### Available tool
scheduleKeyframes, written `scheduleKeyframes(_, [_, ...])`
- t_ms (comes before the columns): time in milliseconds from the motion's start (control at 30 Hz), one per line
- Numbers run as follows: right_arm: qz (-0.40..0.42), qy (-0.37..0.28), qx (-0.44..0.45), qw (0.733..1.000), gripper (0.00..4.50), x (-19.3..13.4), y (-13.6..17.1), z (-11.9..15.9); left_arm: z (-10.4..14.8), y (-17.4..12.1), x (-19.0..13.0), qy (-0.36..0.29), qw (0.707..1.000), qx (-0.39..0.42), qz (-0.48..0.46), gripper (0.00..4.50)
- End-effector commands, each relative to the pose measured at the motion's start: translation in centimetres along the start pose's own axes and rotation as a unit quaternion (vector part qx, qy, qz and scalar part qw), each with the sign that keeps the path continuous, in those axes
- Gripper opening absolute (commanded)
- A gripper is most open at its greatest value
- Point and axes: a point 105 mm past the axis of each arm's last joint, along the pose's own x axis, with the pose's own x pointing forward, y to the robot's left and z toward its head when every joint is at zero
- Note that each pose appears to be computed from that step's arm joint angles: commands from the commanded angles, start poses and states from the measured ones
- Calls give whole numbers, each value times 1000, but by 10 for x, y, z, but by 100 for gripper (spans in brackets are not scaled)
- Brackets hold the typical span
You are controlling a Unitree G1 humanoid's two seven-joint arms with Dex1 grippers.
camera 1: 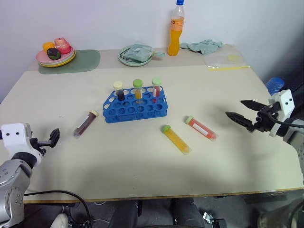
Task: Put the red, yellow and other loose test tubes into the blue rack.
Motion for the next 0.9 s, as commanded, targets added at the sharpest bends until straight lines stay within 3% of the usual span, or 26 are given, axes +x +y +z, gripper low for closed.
scheduleKeyframes(33, [-2,-14,-12,1000,446,0,-3,10,12,0,-4,-25,1000,10,7,450])
scheduleKeyframes(333, [1,-15,-15,1000,446,4,1,11,18,4,-2,-39,999,9,13,450])
scheduleKeyframes(533, [-14,-3,-19,1000,446,8,2,17,37,-14,3,-74,997,17,-33,450])
scheduleKeyframes(800, [20,15,-56,998,446,15,38,45,50,-89,14,-99,972,51,-207,450])
scheduleKeyframes(900, [37,103,-89,990,446,26,54,31,51,-142,7,-106,940,57,-318,450])
